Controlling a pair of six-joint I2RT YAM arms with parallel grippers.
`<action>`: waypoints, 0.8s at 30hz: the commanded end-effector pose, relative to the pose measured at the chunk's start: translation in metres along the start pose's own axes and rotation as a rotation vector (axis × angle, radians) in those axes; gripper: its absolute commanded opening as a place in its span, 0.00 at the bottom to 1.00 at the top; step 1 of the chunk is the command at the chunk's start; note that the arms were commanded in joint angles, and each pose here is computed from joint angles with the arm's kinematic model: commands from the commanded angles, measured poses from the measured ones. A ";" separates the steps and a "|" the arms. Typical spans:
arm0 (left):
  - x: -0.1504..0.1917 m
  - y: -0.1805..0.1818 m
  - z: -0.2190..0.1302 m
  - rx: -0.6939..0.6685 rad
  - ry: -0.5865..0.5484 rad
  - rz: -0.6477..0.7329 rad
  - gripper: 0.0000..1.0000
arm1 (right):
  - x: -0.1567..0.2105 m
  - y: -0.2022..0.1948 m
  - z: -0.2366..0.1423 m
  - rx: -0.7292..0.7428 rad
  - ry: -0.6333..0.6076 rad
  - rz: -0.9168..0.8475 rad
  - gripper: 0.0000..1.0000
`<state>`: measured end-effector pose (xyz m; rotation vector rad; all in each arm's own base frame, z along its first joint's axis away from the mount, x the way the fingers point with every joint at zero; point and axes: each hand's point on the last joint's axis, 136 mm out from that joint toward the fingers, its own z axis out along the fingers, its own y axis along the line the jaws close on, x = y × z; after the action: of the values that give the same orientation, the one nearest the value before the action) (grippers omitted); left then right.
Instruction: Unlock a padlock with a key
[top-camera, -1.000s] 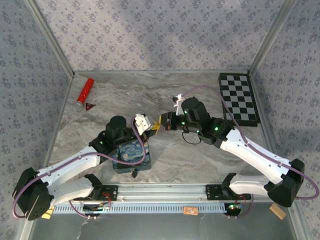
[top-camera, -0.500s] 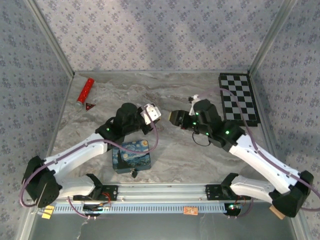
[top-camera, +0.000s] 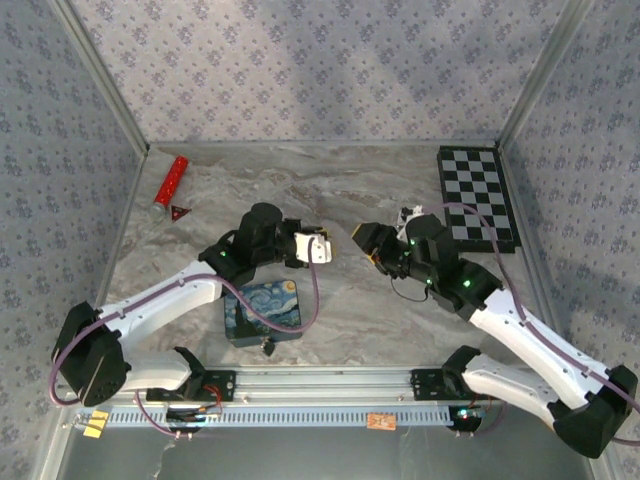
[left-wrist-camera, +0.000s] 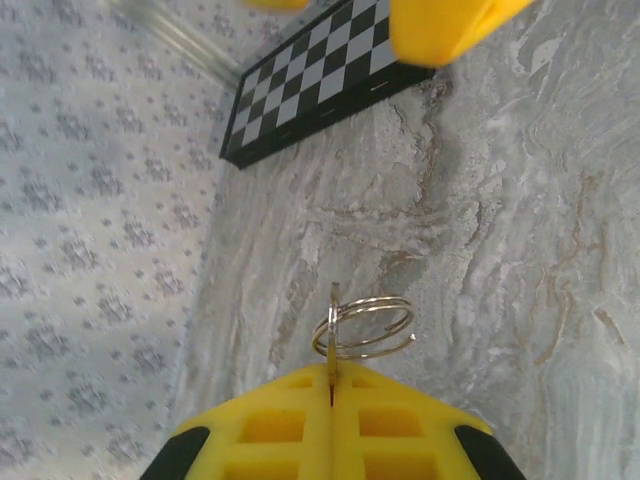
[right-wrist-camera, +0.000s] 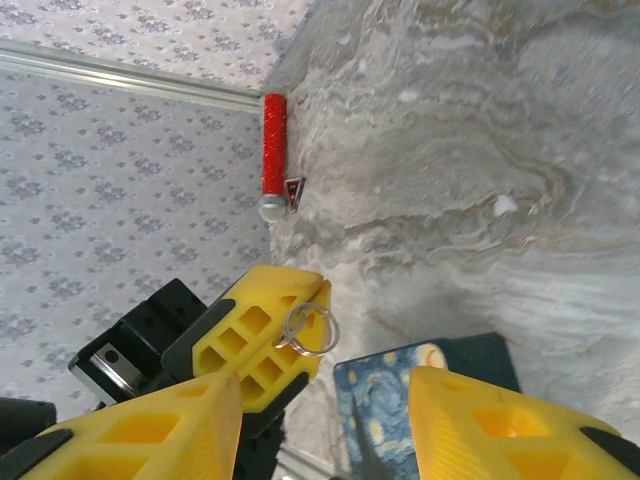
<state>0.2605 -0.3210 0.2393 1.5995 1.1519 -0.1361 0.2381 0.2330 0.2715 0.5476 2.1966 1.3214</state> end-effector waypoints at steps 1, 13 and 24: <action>-0.016 -0.002 -0.003 0.016 -0.078 0.144 0.00 | 0.006 0.010 0.006 -0.058 0.022 0.104 0.47; -0.025 -0.011 -0.003 0.023 -0.135 0.194 0.00 | 0.018 0.016 0.024 -0.074 0.064 0.144 0.34; -0.025 -0.009 -0.002 0.012 -0.132 0.207 0.00 | 0.025 0.005 0.033 -0.035 0.082 0.152 0.27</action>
<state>0.2476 -0.3301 0.2377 1.6915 0.9537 -0.0981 0.2410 0.2669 0.2573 0.6725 2.2251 1.4598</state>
